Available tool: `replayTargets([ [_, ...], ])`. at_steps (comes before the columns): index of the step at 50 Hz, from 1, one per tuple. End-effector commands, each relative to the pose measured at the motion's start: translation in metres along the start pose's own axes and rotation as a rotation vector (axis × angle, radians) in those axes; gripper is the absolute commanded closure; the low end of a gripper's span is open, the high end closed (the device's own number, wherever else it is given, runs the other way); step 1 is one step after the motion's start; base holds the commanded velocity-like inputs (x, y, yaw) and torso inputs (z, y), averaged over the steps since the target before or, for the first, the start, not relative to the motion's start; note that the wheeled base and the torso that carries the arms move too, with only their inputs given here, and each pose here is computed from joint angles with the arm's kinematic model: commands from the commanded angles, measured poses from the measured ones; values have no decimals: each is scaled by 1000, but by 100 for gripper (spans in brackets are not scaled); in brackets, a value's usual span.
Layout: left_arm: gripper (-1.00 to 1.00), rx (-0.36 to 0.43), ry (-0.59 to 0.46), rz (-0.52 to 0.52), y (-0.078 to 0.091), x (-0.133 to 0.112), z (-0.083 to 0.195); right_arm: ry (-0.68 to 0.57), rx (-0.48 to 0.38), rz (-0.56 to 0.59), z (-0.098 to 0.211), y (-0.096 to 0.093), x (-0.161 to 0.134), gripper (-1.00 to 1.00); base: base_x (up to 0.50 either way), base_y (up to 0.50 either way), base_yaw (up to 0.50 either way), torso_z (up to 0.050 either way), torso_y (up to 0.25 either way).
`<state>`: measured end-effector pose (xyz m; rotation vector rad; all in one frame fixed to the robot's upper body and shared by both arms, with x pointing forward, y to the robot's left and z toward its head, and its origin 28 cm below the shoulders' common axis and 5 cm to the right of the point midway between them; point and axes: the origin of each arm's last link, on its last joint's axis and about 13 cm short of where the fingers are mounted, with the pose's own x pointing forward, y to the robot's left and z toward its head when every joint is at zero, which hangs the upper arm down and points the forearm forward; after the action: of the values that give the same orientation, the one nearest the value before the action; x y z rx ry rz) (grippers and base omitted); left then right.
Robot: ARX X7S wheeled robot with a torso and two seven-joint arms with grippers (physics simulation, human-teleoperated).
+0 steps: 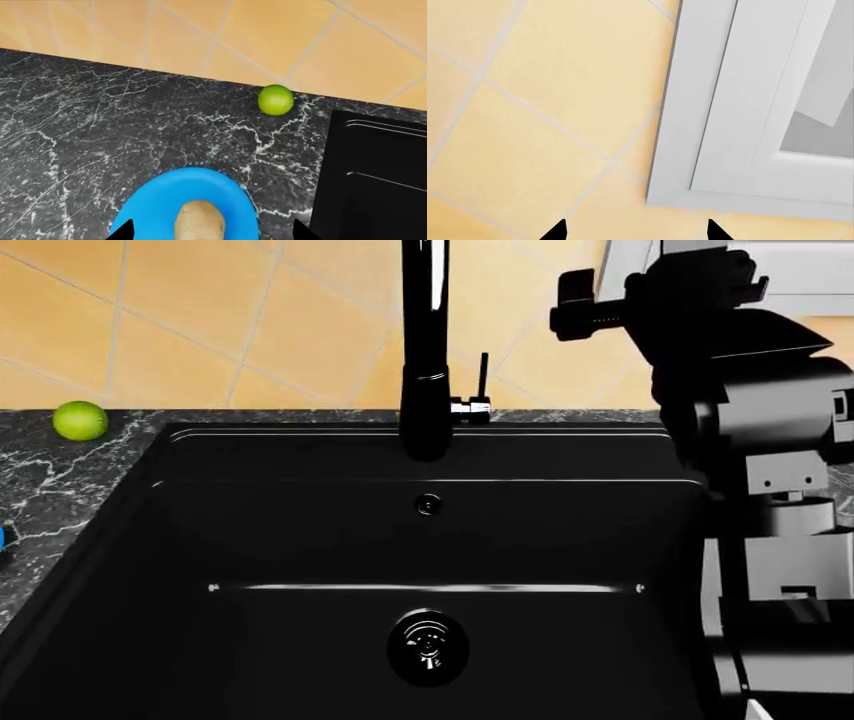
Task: Pick the potato from the counter and place it in the sink. Then turn on the sink faucet.
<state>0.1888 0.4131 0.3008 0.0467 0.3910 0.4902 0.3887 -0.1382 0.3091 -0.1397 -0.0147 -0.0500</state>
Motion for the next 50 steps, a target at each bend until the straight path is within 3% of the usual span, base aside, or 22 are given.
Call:
replayTargets([
  [1, -100, 13, 17, 15, -2, 14, -3, 5, -1, 1, -3, 0, -1, -100, 0, 0, 0, 0, 0],
  [50, -100, 47, 92, 30, -4, 50, -29, 2, 0, 11, -4, 2, 2, -100, 0, 0, 0, 0, 0],
])
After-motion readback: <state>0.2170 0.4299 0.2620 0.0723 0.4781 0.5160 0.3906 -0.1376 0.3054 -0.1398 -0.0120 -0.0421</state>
